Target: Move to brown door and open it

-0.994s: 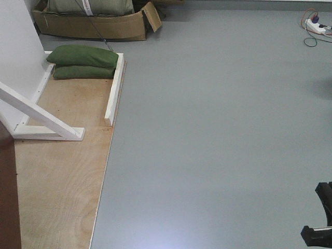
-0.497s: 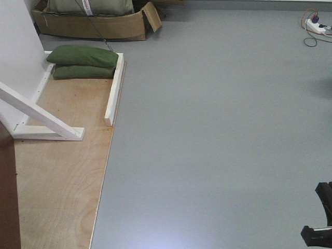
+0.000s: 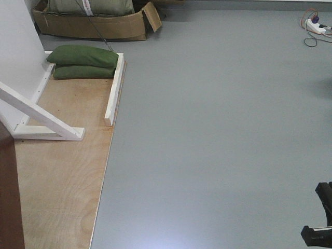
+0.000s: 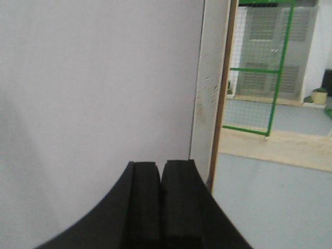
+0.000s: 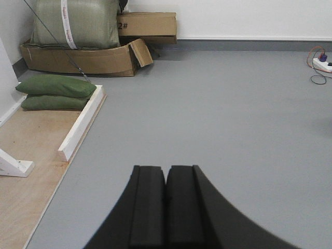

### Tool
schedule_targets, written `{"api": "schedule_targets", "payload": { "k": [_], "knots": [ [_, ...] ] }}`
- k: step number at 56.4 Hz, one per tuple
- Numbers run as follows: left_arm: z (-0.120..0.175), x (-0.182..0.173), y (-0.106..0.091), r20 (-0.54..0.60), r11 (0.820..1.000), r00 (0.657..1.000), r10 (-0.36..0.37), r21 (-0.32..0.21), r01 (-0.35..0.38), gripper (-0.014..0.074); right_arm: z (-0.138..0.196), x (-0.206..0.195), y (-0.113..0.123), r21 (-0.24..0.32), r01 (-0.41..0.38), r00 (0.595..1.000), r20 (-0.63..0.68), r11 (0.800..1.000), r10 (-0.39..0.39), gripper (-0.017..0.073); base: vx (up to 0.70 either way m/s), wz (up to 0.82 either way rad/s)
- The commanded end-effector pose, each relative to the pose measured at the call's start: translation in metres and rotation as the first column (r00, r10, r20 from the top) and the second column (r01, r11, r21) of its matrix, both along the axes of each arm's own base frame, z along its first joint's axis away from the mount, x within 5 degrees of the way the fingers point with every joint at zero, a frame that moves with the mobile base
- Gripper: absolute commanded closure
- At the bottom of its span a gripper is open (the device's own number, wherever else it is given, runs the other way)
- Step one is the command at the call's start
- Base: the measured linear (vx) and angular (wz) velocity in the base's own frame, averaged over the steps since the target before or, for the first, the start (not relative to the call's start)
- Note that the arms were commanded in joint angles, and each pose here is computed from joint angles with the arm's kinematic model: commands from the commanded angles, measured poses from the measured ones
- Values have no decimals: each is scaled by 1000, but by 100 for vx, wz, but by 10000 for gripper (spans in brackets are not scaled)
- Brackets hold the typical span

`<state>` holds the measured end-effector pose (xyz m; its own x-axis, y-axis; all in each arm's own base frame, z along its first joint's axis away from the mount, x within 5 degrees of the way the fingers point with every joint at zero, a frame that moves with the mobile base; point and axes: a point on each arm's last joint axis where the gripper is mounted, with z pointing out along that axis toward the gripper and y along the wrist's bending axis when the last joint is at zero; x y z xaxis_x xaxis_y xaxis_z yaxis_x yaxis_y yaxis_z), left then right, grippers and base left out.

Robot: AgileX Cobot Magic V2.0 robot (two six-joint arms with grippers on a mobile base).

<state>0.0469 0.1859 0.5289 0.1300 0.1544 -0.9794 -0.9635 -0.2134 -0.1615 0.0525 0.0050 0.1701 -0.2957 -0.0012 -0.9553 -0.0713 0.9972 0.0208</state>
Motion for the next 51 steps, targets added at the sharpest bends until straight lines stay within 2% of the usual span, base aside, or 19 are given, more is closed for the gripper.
{"api": "schedule_targets", "payload": {
  "k": [1,8,12,19,26,30,31,32,36,40,43,44,51],
  "knots": [
    [22,2,-15,45,979,988,-149,148,141,527,6,2,0,-5,2,997,80,1000,-2,559,0,0],
    [28,10,-19,86,942,957,-276,221,252,527,6,2,0,-5,2,997,80,1000,-2,559,0,0],
    [30,15,-20,109,914,930,-350,257,314,527,6,2,0,-5,2,997,80,1000,-2,559,0,0],
    [34,25,-23,158,847,858,-489,320,424,527,6,2,0,-5,2,997,80,1000,-2,559,0,0],
    [38,36,-27,212,760,750,-627,379,529,527,6,2,0,-5,2,997,80,1000,-2,559,0,0],
    [40,42,-30,237,704,677,-697,409,581,527,6,2,0,-5,2,997,80,1000,-2,559,0,0],
    [40,44,-31,247,683,649,-720,419,599,527,6,2,0,-5,2,997,80,1000,-2,559,0,0],
    [41,44,-31,248,677,642,-726,421,603,527,6,2,0,-5,2,997,80,1000,-2,559,0,0],
    [41,50,-32,267,626,572,-776,438,645,527,6,2,0,-5,2,997,80,1000,-2,559,0,0],
    [41,58,-34,284,564,487,-826,453,691,527,6,2,0,-5,2,997,80,1000,-2,559,0,0],
    [40,63,-34,304,524,427,-852,460,717,527,6,2,0,-5,2,997,80,1000,-2,559,0,0],
    [40,66,-34,315,505,398,-862,463,728,527,6,2,0,-5,2,997,80,1000,-2,559,0,0],
    [37,81,-39,355,432,284,-891,467,772,527,6,2,0,-5,2,997,80,1000,-2,559,0,0]
  ]
}}
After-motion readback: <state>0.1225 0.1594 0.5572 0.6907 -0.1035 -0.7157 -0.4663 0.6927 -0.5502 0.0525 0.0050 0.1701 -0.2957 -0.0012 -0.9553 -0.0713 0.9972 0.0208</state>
